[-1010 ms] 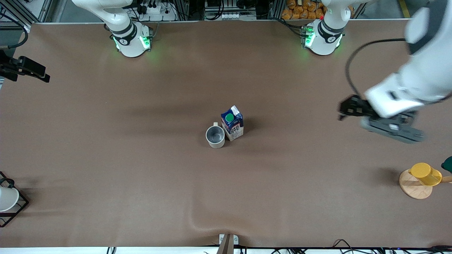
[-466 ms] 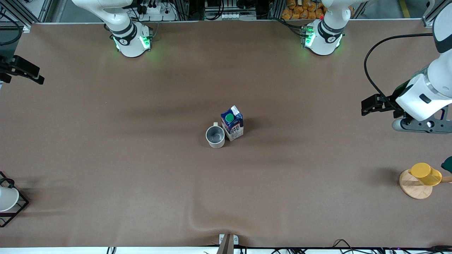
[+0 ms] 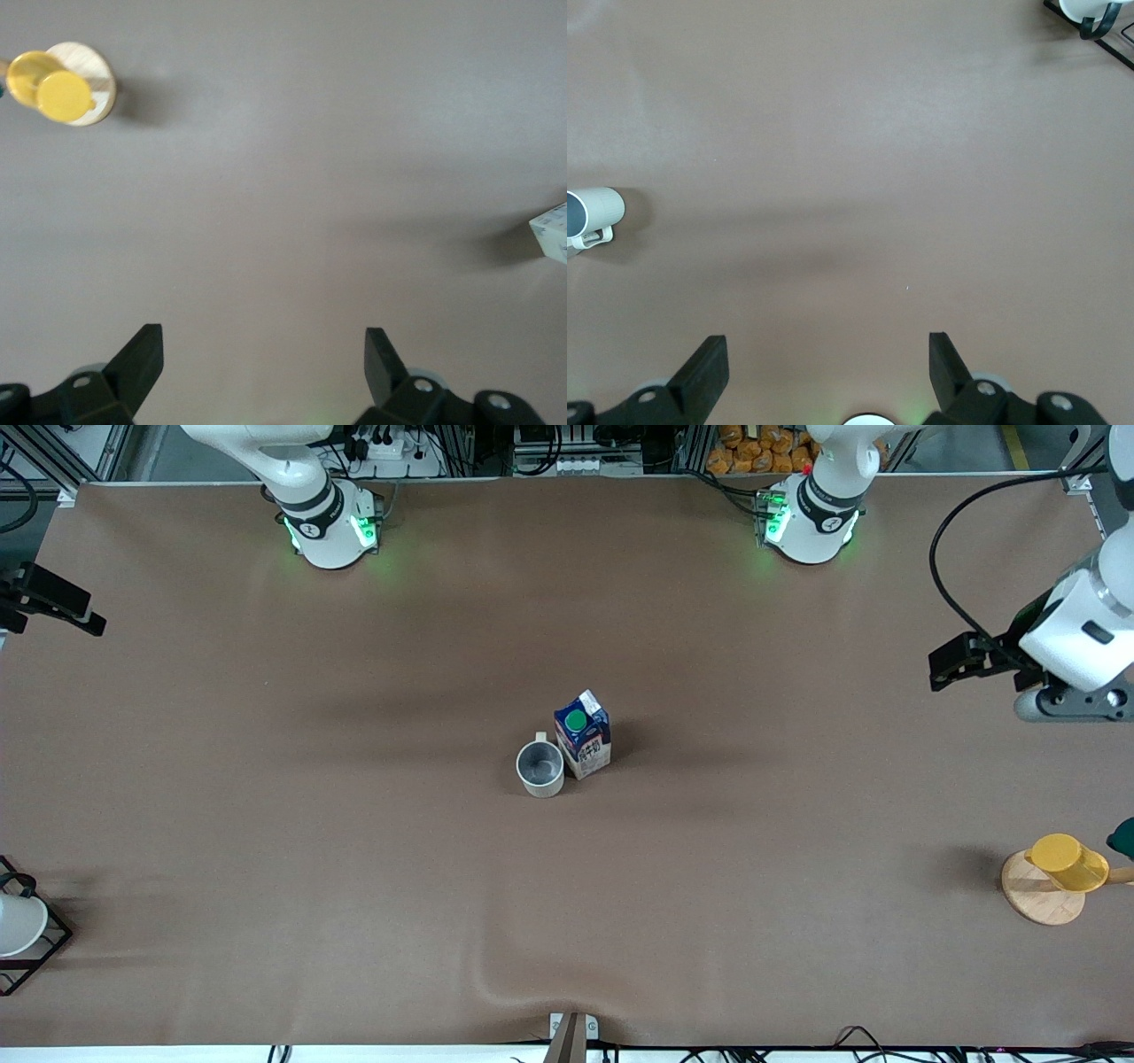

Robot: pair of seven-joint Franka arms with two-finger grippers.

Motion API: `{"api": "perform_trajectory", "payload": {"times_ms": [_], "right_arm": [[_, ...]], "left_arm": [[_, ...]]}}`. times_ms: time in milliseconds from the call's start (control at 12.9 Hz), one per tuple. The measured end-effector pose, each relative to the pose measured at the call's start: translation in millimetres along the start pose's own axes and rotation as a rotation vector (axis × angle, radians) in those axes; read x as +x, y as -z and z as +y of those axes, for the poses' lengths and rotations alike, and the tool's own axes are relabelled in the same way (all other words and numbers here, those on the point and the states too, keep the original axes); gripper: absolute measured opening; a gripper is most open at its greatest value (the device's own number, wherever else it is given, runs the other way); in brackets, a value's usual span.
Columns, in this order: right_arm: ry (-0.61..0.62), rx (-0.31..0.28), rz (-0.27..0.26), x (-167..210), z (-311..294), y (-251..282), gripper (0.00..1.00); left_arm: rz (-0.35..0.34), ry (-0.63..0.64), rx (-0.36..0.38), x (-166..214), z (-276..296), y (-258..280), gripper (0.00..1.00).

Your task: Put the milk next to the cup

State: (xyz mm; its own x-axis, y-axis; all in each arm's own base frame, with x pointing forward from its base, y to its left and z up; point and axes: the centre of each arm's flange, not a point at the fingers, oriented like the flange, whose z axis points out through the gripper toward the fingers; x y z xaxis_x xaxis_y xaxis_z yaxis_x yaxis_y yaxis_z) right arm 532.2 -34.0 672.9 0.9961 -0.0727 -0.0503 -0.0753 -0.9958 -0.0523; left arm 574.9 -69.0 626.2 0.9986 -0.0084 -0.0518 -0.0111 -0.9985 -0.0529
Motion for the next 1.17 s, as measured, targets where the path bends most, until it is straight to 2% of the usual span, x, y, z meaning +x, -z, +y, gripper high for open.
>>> {"api": "perform_trajectory", "payload": {"times_ms": [544,1165], "right_arm": [[0.003,0.001,-0.001,0.0,-1.2,-0.6,1.0],[0.004,0.001,-0.003,-0.2,-1.4,-0.8,1.0]], "left_arm": [[0.004,0.037,0.01,-41.6,-8.8,-3.2,1.0],[0.015,0.062,0.004,-44.5,-19.1,-4.7,1.0]]}}
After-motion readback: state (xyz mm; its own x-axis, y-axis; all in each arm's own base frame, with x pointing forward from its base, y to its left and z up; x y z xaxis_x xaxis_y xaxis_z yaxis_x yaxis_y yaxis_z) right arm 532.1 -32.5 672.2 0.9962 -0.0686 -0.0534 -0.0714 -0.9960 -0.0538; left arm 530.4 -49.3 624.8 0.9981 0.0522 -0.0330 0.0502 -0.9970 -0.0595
